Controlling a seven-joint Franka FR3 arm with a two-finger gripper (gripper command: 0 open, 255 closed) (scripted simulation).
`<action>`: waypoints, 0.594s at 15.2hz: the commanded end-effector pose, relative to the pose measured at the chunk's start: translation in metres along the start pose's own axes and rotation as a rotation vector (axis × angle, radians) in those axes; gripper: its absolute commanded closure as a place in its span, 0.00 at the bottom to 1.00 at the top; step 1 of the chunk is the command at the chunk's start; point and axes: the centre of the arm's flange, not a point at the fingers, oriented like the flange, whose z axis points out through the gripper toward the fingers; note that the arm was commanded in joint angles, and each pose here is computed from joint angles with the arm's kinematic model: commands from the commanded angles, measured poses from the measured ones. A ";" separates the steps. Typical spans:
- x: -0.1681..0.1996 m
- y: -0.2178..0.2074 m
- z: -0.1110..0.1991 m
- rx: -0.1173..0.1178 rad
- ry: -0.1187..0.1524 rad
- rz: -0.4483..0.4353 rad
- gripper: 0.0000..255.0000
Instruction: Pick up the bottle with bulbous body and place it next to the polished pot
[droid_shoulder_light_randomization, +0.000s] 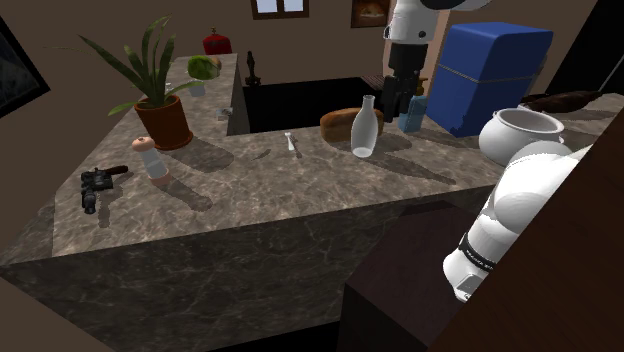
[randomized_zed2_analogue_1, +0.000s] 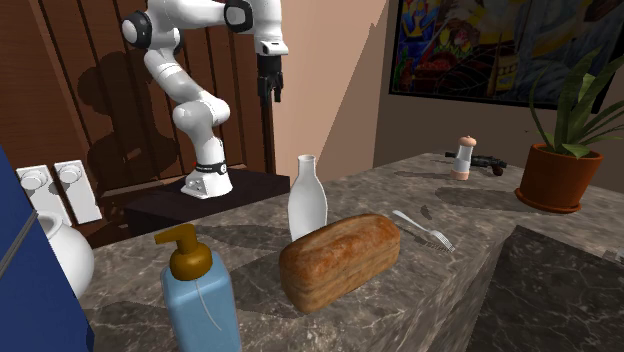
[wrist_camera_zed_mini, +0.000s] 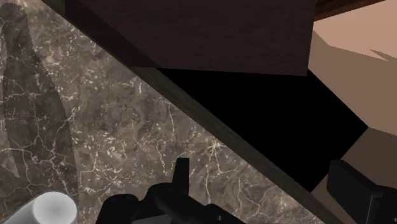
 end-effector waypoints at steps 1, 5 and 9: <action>0.000 0.000 0.000 0.000 0.000 0.000 0.00; 0.033 0.039 0.005 -0.015 -0.001 0.002 0.00; 0.067 0.077 0.009 -0.029 -0.002 0.004 0.00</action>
